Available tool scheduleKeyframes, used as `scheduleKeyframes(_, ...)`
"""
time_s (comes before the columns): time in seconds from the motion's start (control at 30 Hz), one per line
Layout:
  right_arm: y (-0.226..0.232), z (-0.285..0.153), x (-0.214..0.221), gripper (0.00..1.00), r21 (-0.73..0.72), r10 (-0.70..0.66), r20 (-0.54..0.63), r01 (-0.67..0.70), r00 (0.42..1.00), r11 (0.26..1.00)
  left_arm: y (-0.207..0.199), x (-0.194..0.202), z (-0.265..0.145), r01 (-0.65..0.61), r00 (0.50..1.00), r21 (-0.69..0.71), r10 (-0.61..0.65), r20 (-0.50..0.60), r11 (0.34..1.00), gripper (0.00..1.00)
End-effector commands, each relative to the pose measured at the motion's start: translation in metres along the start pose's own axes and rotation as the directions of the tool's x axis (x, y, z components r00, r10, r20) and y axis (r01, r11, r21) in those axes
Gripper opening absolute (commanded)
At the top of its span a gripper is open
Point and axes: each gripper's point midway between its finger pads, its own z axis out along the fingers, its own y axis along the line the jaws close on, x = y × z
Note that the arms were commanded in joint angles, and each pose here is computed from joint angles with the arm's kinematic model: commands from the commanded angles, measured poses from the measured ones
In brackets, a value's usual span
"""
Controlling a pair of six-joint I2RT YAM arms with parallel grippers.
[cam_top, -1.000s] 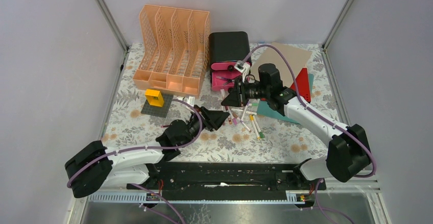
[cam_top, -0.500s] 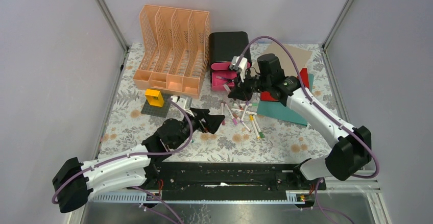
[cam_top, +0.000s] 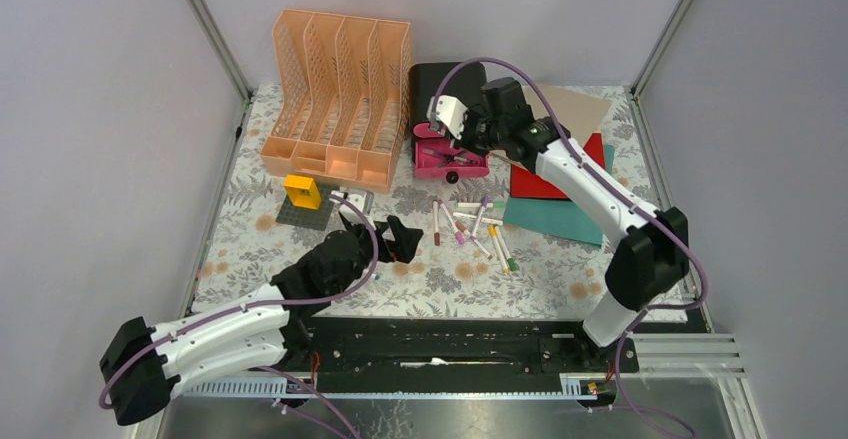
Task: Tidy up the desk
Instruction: Place the stationery in the drawer.
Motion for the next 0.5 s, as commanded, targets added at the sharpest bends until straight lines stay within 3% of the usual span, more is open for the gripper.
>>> scheduleKeyframes(0.0,-0.033,0.004,-0.015,0.0,0.074,-0.124,-0.018,0.125,0.992,0.989,0.008,-0.013,-0.003,0.008,0.999,-0.04,-0.006,0.052,0.999,0.99)
scheduleKeyframes(0.47,-0.022,0.064,0.007,0.07,0.051,-0.245,-0.169,0.257,0.955,0.965,0.026,-0.015,-0.018,0.029,0.996,-0.082,-0.022,0.086,0.996,0.99)
